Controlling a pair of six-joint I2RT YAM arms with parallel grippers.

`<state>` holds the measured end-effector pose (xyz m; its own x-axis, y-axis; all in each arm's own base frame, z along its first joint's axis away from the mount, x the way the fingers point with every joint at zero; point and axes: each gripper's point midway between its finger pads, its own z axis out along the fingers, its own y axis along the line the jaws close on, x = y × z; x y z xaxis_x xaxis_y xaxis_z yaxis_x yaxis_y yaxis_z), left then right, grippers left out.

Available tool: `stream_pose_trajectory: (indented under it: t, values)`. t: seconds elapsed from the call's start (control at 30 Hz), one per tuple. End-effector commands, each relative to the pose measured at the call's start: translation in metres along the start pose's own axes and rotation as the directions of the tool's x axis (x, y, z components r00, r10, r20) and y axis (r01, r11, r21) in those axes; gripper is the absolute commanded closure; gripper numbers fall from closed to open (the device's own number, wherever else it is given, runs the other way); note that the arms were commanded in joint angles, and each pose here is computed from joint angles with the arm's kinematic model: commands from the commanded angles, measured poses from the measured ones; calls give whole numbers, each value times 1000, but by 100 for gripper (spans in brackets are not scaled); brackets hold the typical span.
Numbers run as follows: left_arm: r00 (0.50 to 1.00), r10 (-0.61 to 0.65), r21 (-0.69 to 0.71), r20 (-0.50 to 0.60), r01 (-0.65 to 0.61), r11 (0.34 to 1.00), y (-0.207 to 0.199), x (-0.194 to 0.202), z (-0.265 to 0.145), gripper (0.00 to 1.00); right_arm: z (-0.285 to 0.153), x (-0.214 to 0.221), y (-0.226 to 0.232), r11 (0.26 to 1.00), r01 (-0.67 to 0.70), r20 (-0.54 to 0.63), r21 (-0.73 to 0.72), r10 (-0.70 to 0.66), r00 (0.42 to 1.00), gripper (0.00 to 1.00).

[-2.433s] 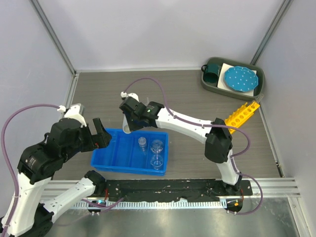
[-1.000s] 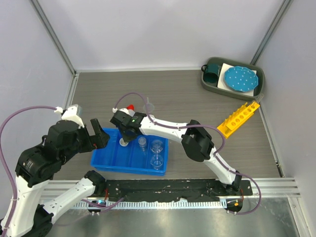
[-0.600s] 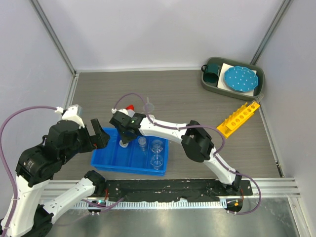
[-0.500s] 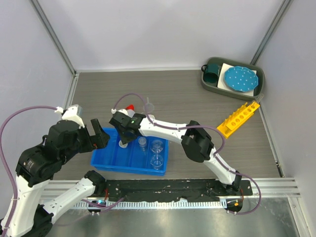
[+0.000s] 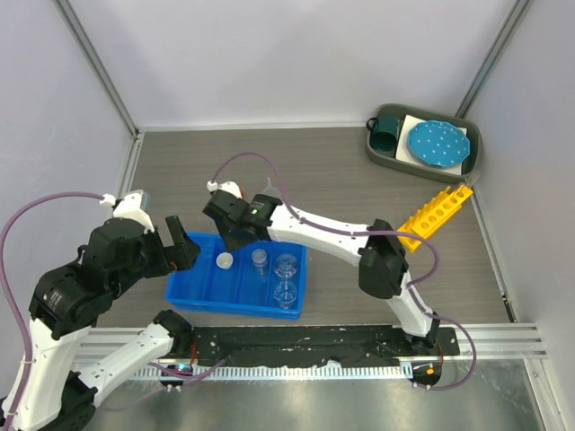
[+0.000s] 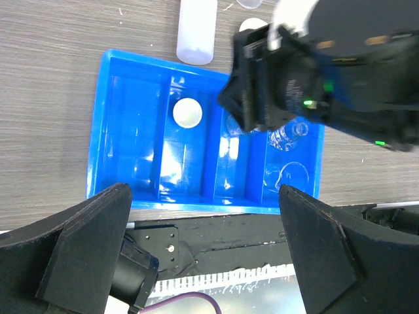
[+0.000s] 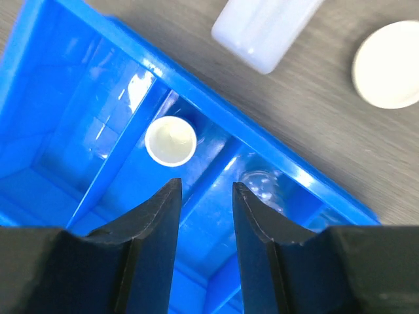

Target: Organize the chemistry lab equipment

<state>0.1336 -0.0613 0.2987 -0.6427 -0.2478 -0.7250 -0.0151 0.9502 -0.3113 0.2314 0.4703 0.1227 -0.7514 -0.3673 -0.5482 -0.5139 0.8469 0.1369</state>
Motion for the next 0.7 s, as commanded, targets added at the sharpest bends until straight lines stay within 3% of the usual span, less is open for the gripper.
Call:
stream_pose_trajectory:
  t: [0.0,0.2,0.43,0.67]
  values:
    - [999,15,-48,-48,-17,999,9,9,-1,0,-74,-49,-25,997,-48,180,64,36,983,56]
    - [998,20,-42,-59,-23,999,4,7,3,0,-73,-57,-82,981,-144,187,128,119,975,53]
    - [997,31,-46,-66,-34,998,1,4,6,0,-32,-43,-141,959,-224,124,173,204,971,52]
    - [997,43,-54,-65,-47,997,0,1,9,0,5,-28,-152,960,-274,74,60,269,960,44]
